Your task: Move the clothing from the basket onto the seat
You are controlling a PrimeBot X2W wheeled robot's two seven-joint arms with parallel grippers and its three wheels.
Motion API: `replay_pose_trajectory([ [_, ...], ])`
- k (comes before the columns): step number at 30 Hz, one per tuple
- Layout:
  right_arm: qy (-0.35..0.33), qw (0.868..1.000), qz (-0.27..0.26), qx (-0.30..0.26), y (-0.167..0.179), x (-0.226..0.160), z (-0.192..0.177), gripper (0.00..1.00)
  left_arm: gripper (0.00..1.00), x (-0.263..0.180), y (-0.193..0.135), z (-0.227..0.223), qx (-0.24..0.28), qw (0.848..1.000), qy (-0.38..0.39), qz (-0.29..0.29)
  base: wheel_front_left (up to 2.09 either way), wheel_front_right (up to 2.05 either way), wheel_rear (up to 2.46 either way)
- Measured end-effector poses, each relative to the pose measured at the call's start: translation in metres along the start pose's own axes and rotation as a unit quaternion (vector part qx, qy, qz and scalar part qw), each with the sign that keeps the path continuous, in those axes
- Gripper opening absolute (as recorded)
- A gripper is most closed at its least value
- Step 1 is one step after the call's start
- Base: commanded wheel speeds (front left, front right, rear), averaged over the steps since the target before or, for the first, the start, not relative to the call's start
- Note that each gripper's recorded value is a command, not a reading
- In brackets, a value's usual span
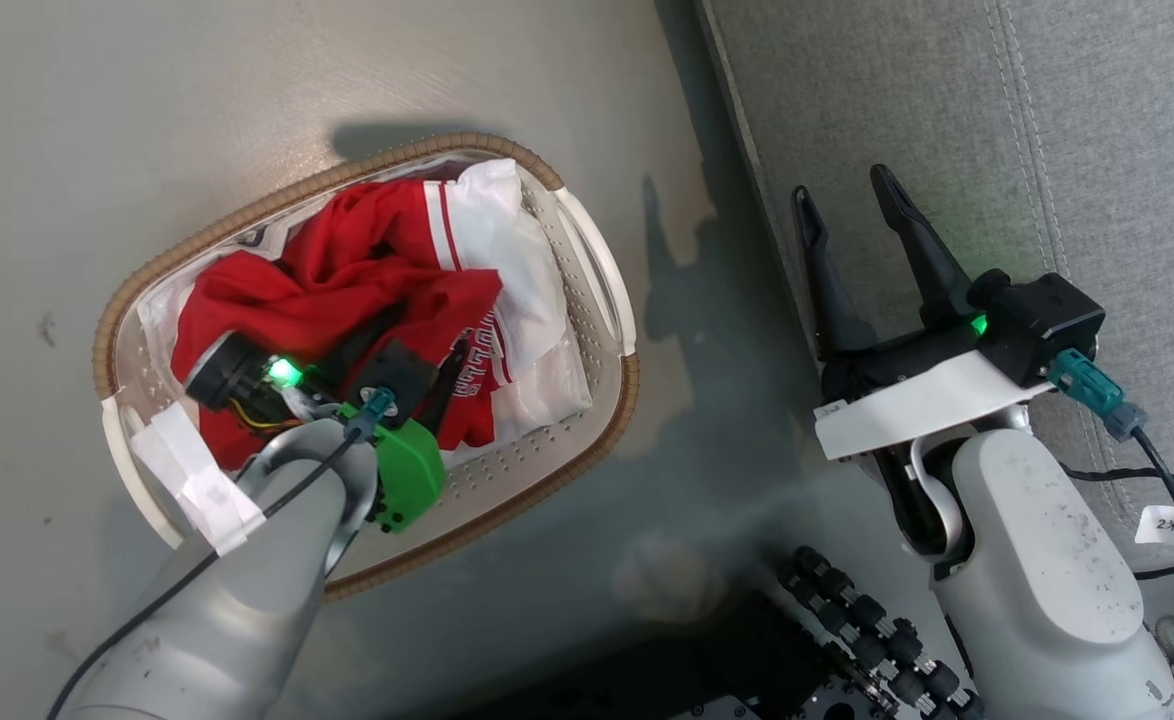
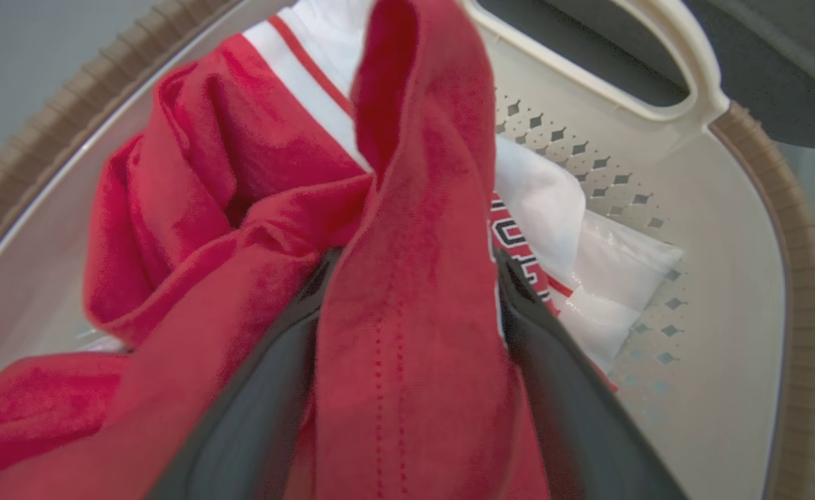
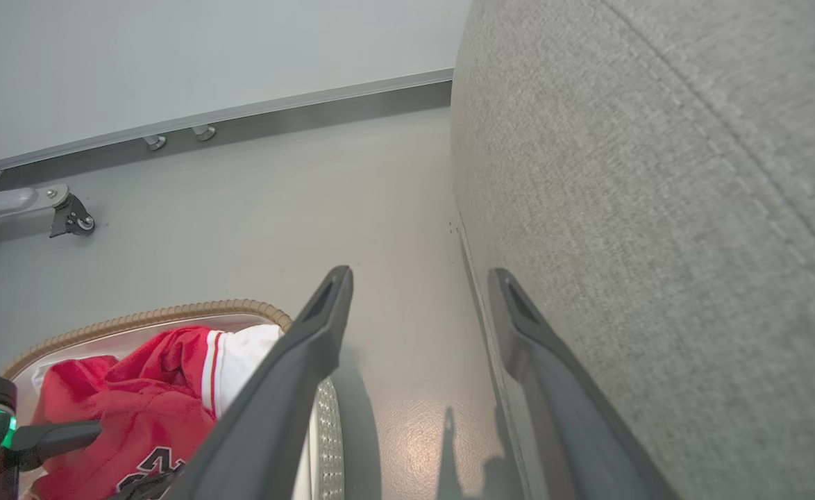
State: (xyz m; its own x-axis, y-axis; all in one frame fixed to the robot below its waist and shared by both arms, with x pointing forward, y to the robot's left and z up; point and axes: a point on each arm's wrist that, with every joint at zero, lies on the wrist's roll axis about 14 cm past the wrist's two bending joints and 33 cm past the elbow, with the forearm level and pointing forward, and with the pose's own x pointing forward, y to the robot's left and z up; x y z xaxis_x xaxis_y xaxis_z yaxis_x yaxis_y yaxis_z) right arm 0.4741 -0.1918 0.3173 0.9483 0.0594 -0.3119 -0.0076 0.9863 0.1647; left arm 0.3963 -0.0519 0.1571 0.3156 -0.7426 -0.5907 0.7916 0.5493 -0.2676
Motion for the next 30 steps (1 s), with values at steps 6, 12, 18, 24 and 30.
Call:
replay_pose_trajectory([
  [6,0.014,1.000,-0.002,0.002,-0.002,0.000,-0.011,1.00,1.00,0.005,0.015,-0.026,-0.012,0.999,0.047,0.015,0.00,0.00,0.00],
  [12,0.017,1.000,0.000,0.007,0.001,0.000,-0.013,1.00,0.00,-0.001,0.015,-0.050,-0.030,0.995,0.092,0.024,0.00,0.00,0.00],
  [18,0.008,1.000,0.007,0.011,0.007,0.001,-0.006,1.00,0.00,-0.006,0.008,-0.044,-0.038,0.995,0.093,0.024,0.00,0.00,0.00],
  [24,-0.006,1.000,0.024,0.014,0.020,0.000,0.008,1.00,0.00,-0.016,0.000,-0.026,-0.040,0.996,0.072,0.028,0.00,0.00,0.00],
  [30,-0.027,0.999,0.042,0.012,0.033,-0.006,0.029,1.00,0.00,-0.035,0.001,-0.005,-0.060,0.996,0.043,0.052,0.00,0.00,0.00],
])
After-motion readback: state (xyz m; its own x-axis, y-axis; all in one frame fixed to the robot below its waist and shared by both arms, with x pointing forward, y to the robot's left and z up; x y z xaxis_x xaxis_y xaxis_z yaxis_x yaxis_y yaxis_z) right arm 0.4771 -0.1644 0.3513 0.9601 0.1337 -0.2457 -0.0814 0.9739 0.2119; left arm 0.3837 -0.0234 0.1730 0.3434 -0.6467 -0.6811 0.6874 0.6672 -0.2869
